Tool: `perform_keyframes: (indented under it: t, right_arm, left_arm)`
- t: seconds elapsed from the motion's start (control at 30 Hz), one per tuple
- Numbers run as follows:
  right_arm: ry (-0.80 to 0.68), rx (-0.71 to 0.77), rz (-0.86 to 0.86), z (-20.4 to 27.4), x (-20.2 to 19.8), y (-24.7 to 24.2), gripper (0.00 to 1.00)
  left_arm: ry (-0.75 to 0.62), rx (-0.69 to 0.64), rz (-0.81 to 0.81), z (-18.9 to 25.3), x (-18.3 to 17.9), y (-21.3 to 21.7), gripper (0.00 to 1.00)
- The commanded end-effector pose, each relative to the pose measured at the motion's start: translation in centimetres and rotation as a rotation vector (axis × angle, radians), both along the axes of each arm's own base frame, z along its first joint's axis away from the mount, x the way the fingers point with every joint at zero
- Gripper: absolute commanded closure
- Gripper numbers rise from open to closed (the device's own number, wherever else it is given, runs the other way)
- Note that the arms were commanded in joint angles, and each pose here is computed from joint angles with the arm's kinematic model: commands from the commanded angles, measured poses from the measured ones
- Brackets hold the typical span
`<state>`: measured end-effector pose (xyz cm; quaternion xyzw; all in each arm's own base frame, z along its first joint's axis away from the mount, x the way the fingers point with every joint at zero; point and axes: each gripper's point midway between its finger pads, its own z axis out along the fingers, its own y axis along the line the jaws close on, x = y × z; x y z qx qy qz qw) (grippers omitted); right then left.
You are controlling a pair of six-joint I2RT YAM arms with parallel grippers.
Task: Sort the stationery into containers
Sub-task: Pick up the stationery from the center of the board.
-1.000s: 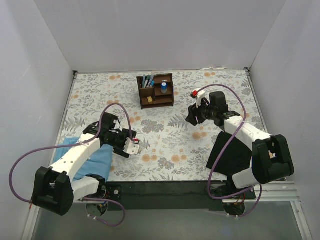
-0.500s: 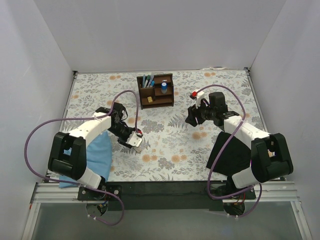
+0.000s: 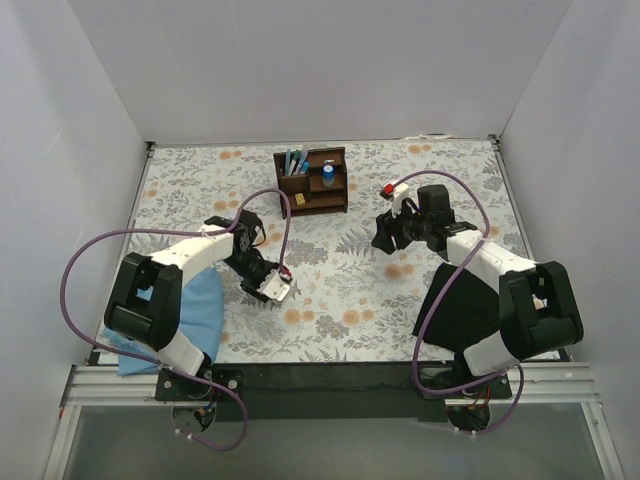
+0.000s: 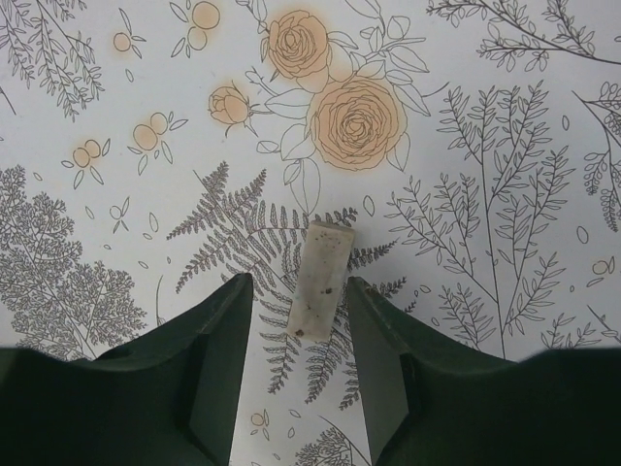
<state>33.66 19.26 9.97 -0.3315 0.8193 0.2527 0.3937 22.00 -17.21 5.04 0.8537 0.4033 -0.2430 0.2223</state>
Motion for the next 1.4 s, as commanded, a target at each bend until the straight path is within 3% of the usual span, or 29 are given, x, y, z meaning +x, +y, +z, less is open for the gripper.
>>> perform_keyframes:
  t: [0.0,0.63,0.83,1.03,1.37]
  right_arm:
    - [-0.034,0.018,0.010,1.2,1.2,0.4,0.38]
    - [-0.032,0.011,-0.010,1.0,2.1,0.0,0.37]
    - [-0.032,0.012,-0.011,1.1,2.4,0.1,0.37]
    - [-0.038,0.013,-0.013,1.3,3.1,0.2,0.37]
    - [-0.026,0.010,-0.040,1.0,3.3,-0.3,0.37]
  left_arm:
    - [-0.027,0.003,-0.023,-0.8,0.2,-0.5,0.58]
    - [-0.030,0.078,-0.036,-3.3,0.1,0.7,0.69]
    - [-0.020,0.086,-0.002,-2.9,0.7,0.5,0.82]
    - [-0.040,0.054,0.114,-0.1,3.8,-0.9,0.89]
    - [-0.103,-0.059,0.325,4.0,11.0,-4.8,0.89]
